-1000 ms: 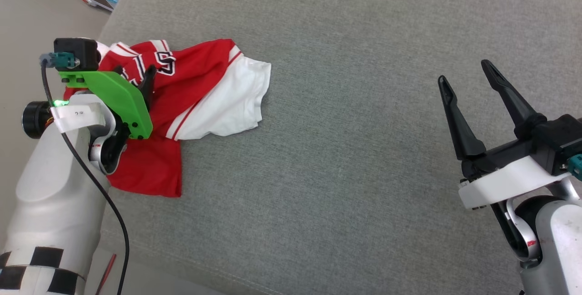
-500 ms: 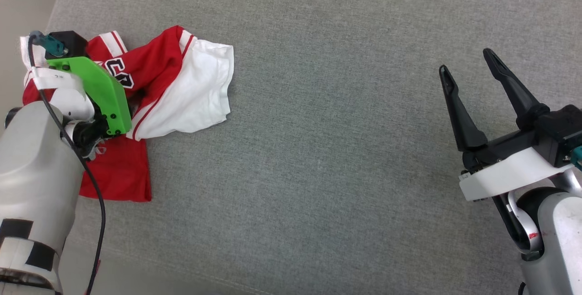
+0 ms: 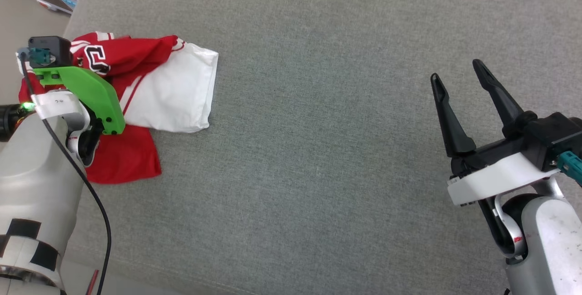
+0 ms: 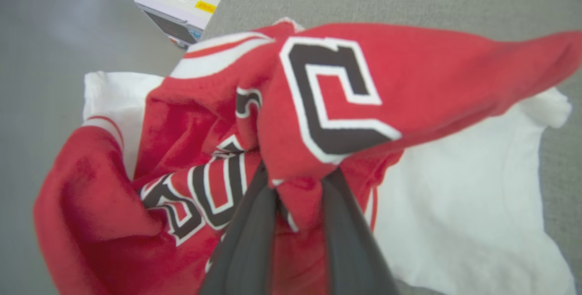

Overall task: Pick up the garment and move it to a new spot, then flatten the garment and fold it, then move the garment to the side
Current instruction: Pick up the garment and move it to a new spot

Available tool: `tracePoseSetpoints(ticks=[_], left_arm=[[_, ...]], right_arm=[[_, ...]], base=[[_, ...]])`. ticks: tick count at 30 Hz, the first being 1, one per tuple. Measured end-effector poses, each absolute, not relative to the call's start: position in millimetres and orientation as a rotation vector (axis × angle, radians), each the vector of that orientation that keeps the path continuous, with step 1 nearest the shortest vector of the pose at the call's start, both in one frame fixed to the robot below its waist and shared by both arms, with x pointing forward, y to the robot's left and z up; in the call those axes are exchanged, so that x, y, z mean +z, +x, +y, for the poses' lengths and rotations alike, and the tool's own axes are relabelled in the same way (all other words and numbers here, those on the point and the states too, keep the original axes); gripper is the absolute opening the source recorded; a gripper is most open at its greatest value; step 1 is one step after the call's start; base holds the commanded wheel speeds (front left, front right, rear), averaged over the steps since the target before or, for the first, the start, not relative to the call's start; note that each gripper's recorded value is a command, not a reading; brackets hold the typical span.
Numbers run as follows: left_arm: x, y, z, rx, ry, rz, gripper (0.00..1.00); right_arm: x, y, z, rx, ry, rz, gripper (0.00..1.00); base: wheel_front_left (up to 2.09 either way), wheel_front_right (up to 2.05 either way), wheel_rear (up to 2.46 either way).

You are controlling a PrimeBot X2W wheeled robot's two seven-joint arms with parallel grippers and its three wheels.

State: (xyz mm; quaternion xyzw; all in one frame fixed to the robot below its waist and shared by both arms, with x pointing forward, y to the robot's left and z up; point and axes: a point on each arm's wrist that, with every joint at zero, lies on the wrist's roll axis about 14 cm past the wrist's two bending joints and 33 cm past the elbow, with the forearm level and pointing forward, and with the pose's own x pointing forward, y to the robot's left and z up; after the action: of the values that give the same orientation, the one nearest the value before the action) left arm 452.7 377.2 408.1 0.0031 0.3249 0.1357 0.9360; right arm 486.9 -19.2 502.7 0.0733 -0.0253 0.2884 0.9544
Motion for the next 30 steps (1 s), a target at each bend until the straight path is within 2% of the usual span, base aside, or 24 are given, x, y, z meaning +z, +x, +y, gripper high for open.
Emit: tracePoseSetpoints(ticks=[8, 13, 21, 30], left_arm=[[496, 467, 379, 0.285, 0.025, 0.266, 0.00], [534, 467, 364, 0.248, 0.006, 0.118, 0.00], [536, 464, 312, 0.126, -0.032, 0.054, 0.00], [514, 469, 174, -0.215, -0.084, 0.105, 0.00]], right_arm=[[526, 461, -16, 0.570, 0.185, -0.086, 1.00], [538, 445, -20, 0.546, 0.198, -0.107, 1.00], [542, 423, -47, 0.465, 0.189, -0.109, 1.00], [550, 402, -91, 0.339, 0.169, -0.128, 1.00]], base=[[0.00, 0.00, 0.00], [0.00, 0.00, 0.00], [0.00, 0.00, 0.00], [0.00, 0.00, 0.00]])
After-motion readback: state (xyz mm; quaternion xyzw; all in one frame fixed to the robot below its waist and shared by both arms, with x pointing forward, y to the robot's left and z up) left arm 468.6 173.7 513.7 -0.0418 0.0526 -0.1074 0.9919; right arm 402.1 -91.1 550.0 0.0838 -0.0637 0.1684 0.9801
